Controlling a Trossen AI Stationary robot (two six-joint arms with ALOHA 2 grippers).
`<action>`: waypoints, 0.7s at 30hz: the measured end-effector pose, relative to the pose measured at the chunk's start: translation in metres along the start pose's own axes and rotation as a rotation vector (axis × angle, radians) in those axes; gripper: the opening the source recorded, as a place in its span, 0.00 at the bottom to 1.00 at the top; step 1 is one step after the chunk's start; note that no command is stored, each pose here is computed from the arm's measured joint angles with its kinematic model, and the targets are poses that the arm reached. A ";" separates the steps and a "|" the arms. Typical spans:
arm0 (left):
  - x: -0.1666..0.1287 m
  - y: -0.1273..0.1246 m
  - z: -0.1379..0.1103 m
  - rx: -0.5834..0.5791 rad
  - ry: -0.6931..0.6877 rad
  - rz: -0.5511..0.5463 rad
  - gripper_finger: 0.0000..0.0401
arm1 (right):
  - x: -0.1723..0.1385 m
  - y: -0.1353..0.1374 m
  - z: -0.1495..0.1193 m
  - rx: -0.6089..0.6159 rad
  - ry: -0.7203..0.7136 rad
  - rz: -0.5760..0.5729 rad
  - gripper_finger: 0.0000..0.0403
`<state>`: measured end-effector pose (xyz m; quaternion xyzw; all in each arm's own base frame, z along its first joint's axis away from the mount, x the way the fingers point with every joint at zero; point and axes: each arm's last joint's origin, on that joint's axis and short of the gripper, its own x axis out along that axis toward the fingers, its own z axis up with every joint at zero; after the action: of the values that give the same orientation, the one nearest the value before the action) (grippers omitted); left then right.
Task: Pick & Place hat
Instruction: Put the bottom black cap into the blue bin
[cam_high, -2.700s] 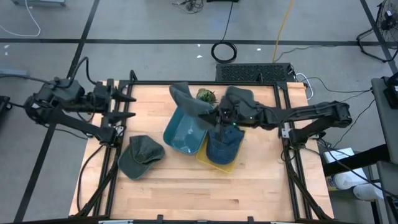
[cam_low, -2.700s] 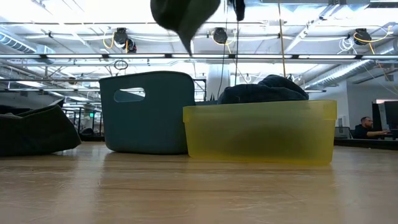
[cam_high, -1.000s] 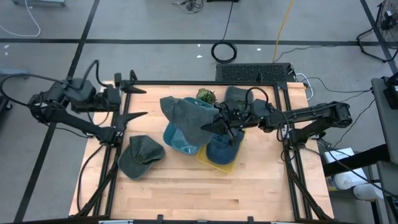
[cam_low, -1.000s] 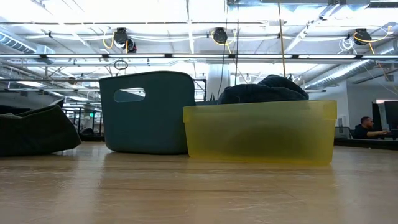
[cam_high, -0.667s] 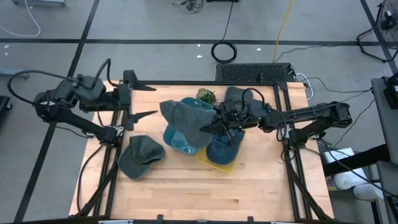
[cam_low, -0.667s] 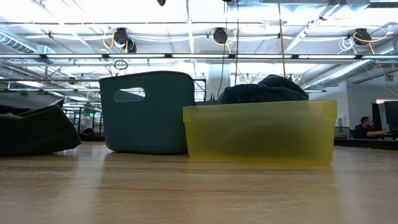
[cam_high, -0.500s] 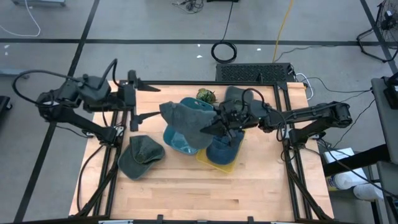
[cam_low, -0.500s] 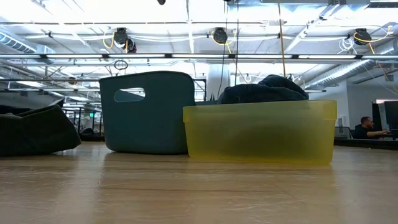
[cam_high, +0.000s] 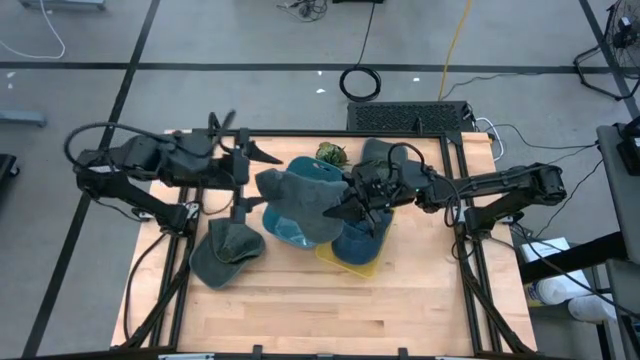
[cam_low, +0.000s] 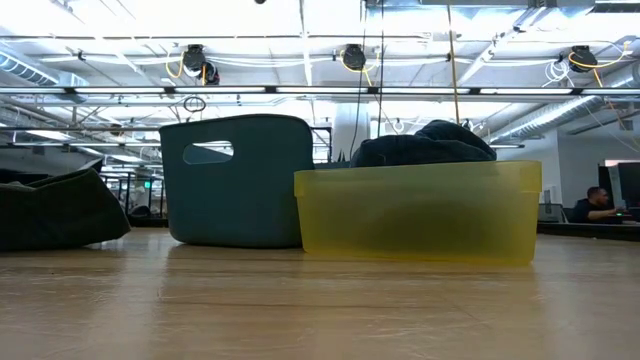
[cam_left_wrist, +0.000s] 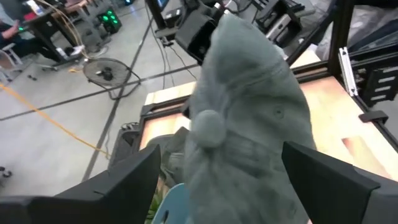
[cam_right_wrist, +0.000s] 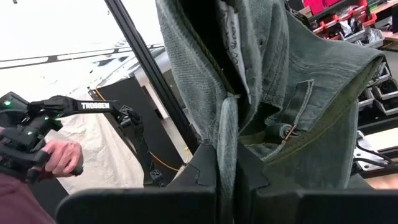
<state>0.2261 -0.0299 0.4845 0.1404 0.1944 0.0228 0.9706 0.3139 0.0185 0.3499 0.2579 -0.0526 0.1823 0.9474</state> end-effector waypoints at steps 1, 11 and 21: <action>0.003 -0.001 0.000 -0.002 0.000 -0.006 0.86 | 0.000 0.000 0.000 -0.001 0.000 0.000 0.00; 0.012 -0.002 0.005 -0.031 -0.043 -0.036 0.77 | 0.000 -0.002 -0.004 0.008 0.038 -0.025 0.00; 0.010 -0.002 0.001 -0.027 0.001 -0.042 0.39 | -0.001 -0.005 -0.002 -0.012 0.028 -0.033 0.00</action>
<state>0.2352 -0.0310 0.4810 0.1233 0.1975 0.0049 0.9725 0.3148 0.0156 0.3460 0.2504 -0.0364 0.1699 0.9524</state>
